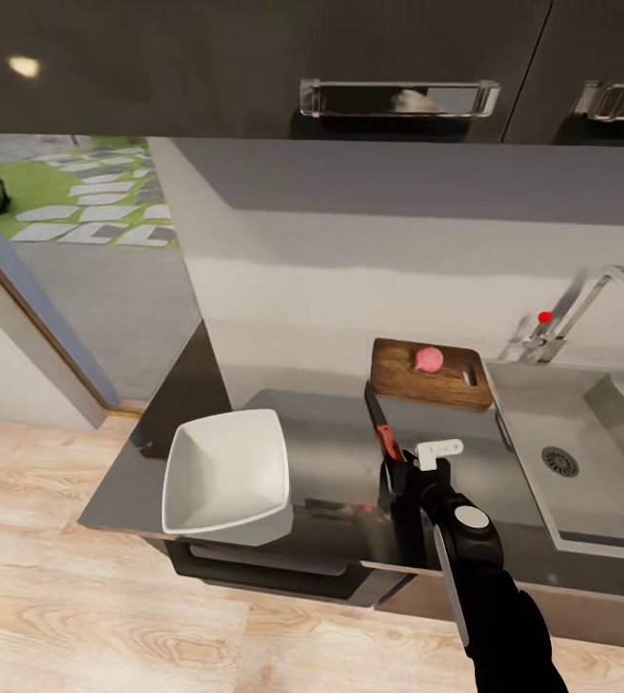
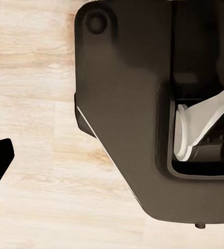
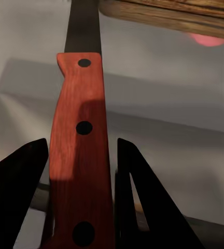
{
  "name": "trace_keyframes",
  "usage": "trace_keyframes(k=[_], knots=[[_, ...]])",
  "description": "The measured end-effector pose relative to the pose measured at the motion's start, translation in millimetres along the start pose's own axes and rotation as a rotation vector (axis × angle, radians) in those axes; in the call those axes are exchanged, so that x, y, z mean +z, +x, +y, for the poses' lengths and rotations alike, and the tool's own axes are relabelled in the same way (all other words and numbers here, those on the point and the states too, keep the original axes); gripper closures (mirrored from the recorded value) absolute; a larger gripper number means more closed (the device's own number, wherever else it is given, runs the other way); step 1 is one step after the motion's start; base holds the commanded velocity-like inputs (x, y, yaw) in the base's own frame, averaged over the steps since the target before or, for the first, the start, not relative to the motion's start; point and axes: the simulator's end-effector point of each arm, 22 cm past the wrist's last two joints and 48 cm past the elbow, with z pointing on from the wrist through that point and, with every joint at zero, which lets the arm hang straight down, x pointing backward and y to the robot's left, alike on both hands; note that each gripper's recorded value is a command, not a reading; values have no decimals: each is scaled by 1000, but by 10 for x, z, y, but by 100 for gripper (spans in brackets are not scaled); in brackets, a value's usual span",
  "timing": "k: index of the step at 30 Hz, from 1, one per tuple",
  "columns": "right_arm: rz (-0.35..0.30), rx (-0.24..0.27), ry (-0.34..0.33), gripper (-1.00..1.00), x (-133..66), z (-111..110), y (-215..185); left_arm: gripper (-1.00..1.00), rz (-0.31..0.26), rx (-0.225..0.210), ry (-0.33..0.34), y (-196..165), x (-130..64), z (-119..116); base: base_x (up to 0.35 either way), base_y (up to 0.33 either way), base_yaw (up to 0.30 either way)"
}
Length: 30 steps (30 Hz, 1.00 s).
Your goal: In the kitchen, take the Vidalia onion out of the sink, dice it on the chopping board with the paring knife, put the diced onion into the bowl on the countertop, then place both the paring knife and the chopping board into the sink.
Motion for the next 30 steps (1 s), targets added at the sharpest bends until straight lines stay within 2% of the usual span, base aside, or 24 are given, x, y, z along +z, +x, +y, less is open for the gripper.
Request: trace_keyframes(k=[10, 18, 24, 30], knots=[[-7, -1, 1, 100, -16, -4, -36, -100, -7, 0, 0, -19, 11, 0, -11, 26, 9], [-7, -1, 1, 100, -15, 0, -37, -100, -7, 0, -1, -19, 11, 0, -82, 235, 230], [-7, -1, 1, 100, -16, 0, -37, -100, -7, 0, 0, -18, 11, 0, -9, 38, 251], [-7, -1, 1, 100, -17, -3, -37, -100, -6, 0, 0, -17, 11, 0, -1, 3, 50]])
